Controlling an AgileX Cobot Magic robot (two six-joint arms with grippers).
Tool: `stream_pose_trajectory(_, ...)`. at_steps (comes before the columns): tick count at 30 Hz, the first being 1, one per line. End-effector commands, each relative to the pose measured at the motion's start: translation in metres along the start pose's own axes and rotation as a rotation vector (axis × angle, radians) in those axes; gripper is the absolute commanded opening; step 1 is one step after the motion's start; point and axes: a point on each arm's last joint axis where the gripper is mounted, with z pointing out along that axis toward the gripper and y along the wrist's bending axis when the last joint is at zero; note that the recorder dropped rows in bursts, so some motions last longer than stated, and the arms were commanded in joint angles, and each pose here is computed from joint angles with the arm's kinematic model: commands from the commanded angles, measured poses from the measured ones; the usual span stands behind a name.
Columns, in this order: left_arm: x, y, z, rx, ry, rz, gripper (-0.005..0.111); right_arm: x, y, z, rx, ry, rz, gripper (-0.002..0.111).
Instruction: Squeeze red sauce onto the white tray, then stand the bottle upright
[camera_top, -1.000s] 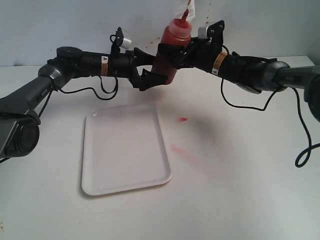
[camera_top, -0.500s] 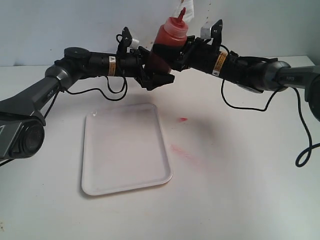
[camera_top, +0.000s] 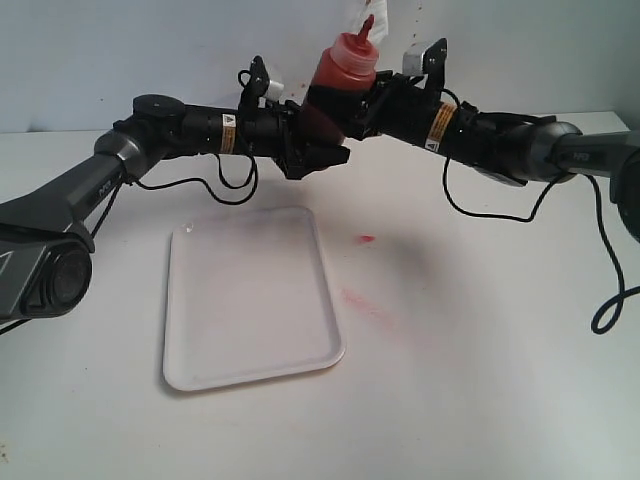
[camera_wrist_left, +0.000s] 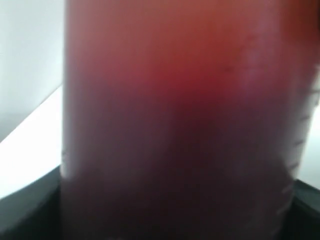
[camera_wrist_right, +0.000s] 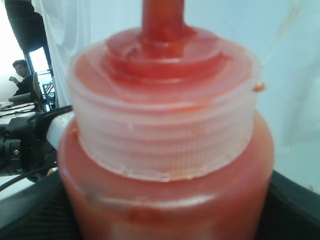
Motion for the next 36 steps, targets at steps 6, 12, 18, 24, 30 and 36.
stream_pose_trajectory(6, -0.004, 0.010, -0.006, -0.077, -0.016, -0.020, 0.000, -0.020, 0.009, 0.002, -0.073, -0.081, -0.014, 0.061)
stream_pose_trajectory(12, -0.008, 0.019, -0.026, -0.079, -0.104, -0.074, 0.000, -0.020, 0.007, 0.000, -0.073, -0.080, -0.002, 0.080)
stream_pose_trajectory(18, -0.006, 0.026, -0.056, -0.025, -0.122, -0.077, 0.000, -0.020, 0.001, -0.010, -0.088, -0.057, 0.016, 0.080)
stream_pose_trajectory(24, -0.007, 0.037, -0.091, -0.042, -0.048, -0.046, 0.000, -0.026, -0.007, -0.028, -0.124, 0.066, -0.017, 0.079)
stream_pose_trajectory(30, -0.036, 0.052, -0.144, -0.135, -0.078, -0.071, 0.000, -0.041, -0.015, -0.058, -0.156, 0.269, -0.033, 0.072)
stream_pose_trajectory(36, -0.068, 0.056, -0.185, -0.203, -0.105, -0.058, 0.000, -0.043, -0.021, -0.079, -0.151, 0.421, -0.007, 0.069)
